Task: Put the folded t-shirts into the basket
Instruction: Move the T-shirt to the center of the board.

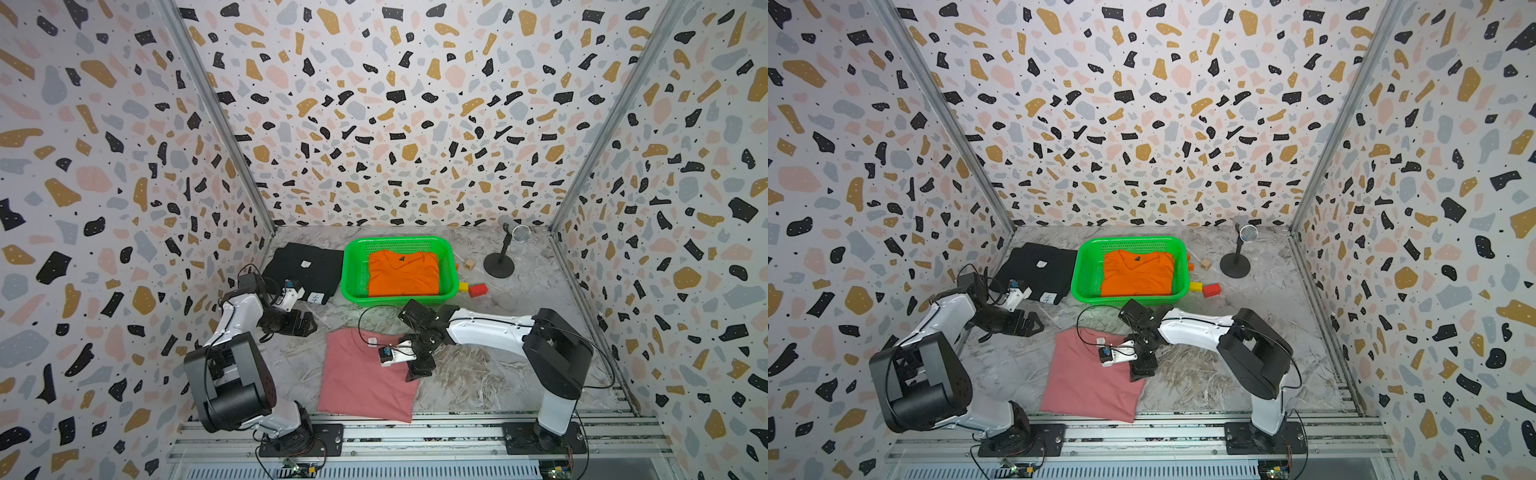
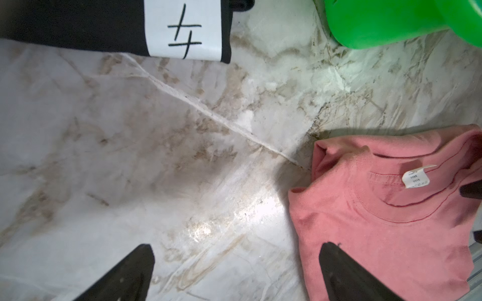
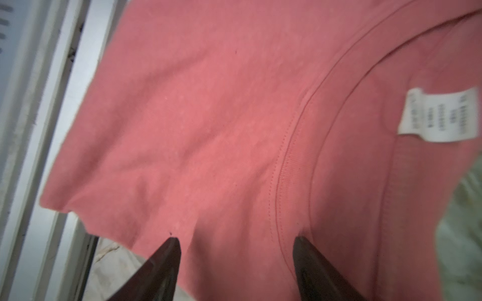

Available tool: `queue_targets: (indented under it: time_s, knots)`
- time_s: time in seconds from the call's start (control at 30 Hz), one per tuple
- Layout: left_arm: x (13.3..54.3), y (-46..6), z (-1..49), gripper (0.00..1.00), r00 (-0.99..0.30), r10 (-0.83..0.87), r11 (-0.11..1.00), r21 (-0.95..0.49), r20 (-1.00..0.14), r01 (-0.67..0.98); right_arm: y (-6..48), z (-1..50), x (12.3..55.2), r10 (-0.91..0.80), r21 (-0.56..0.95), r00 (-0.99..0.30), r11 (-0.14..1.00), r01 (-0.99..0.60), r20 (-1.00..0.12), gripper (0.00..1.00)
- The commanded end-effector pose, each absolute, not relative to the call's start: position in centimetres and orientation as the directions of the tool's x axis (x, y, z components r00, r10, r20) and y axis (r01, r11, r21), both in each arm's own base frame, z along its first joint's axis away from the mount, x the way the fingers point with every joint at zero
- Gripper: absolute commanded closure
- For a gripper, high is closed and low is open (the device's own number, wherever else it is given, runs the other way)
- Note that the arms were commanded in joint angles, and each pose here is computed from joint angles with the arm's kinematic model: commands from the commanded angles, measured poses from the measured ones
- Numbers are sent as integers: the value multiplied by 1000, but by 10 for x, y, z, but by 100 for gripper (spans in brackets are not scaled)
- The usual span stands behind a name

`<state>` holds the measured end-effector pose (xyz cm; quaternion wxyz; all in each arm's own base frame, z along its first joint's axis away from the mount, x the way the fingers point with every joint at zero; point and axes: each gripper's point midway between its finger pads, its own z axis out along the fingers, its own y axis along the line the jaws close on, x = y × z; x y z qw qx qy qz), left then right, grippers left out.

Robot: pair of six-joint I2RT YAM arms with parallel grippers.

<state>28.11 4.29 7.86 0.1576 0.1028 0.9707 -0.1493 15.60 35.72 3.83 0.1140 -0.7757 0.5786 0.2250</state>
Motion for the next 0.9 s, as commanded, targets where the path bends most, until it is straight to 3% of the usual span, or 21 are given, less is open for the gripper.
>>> queue_targets:
  time_s: [0.0,0.17,0.2,0.23,0.47,0.63,0.77,0.87]
  knots:
    - [270,40,74,0,-931,188,925,-264,-313,275,344,40,157,-859,116,177,-262,-958,-480,26]
    - [262,34,70,0,-918,259,895,-283,-299,344,314,36,155,-887,183,112,-213,-960,-447,17]
    - [260,30,71,0,-913,275,884,-294,-300,363,311,37,154,-887,188,108,-212,-959,-450,4]
    - [256,25,72,0,-903,303,865,-310,-304,395,305,38,155,-889,182,112,-211,-960,-444,1]
    - [236,-2,68,0,-820,478,773,-291,-315,563,280,46,157,-908,180,112,-199,-963,-403,1]
    - [231,-20,61,0,-801,520,748,-294,-297,595,269,57,166,-919,125,85,-143,-982,-384,1]
    - [237,-26,60,0,-812,501,755,-308,-299,579,282,89,194,-864,-14,-25,37,-999,-502,0]
    - [236,-26,59,0,-811,504,756,-303,-296,580,278,122,242,-749,-179,-187,379,-908,-636,0]
